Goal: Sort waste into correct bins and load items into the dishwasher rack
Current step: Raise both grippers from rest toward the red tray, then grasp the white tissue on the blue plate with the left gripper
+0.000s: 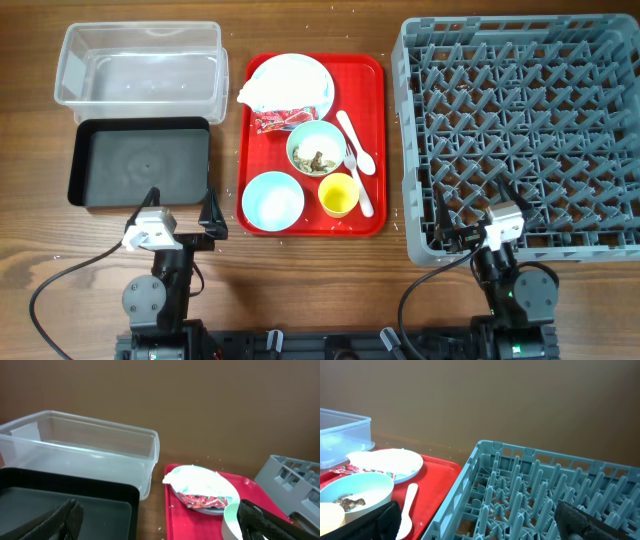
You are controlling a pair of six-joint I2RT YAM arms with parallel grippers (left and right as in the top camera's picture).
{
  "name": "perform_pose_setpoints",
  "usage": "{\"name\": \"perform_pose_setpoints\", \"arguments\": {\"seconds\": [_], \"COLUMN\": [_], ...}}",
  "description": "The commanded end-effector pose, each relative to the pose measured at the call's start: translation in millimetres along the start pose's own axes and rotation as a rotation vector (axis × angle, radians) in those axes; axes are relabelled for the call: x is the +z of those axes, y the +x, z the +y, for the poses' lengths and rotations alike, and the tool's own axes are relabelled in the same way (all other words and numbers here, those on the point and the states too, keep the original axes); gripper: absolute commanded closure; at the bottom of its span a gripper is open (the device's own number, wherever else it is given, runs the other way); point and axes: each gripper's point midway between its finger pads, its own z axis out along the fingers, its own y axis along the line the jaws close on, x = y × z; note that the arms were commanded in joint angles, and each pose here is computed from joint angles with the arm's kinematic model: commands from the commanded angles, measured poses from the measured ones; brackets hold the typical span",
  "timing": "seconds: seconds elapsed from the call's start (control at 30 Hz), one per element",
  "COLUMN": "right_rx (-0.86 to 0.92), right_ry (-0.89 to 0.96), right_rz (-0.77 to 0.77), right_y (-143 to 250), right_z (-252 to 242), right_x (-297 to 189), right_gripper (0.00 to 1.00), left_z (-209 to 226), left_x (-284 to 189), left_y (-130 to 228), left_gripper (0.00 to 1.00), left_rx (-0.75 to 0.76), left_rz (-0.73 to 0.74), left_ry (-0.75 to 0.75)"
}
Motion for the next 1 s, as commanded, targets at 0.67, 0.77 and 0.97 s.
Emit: {"name": "perform_pose_setpoints", "arguments": {"seconds": [0.67,0.77,0.97], "right_rx": [0.043,0.077,0.375], "right_ry": [-0.08,-0.109,-0.161], "right_rz": [0.447,0.652,0.871], "right_y": [-125,-110,-56], "right_z": [-18,-19,5], "right_x": [41,54,85], "right_gripper": [0.0,0.0,0.0], "left_z": [-72,-93,-143], "left_x": [139,173,223], "left_y": [-113,-88,-8], "left_gripper": [0.0,0.0,0.0], "left_rx": [0.104,0.146,0.113], "left_rz": [0.639,0.871,1.07], "left_ry": [0.023,0.011,0.156]}}
